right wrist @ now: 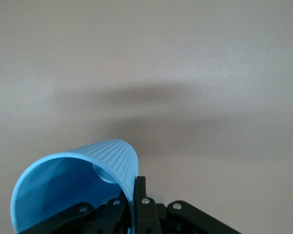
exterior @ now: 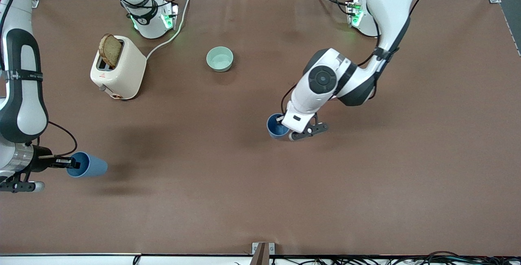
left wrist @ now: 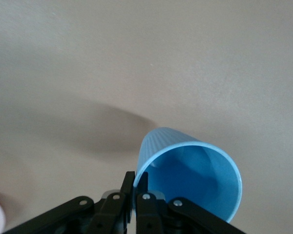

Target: Stack blue cups with both arms

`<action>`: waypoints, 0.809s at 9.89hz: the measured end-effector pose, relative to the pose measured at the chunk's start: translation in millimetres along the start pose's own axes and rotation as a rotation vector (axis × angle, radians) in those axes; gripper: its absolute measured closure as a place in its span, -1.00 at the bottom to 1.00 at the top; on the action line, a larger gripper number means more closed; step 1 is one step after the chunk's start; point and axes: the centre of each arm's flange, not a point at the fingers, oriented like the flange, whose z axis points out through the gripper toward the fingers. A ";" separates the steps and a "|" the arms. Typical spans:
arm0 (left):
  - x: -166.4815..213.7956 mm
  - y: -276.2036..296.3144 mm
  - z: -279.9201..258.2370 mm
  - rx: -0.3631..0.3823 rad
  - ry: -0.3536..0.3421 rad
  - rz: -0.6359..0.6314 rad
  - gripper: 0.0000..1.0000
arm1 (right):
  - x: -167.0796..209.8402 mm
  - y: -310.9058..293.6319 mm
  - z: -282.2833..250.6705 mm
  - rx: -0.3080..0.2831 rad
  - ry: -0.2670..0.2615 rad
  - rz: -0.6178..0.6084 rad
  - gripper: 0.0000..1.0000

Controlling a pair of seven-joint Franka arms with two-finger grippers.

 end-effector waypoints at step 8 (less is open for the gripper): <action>-14.4 28.8 36.2 0.003 0.017 -0.035 0.90 | -40.0 -274.2 -29.0 0.030 -0.020 0.218 0.91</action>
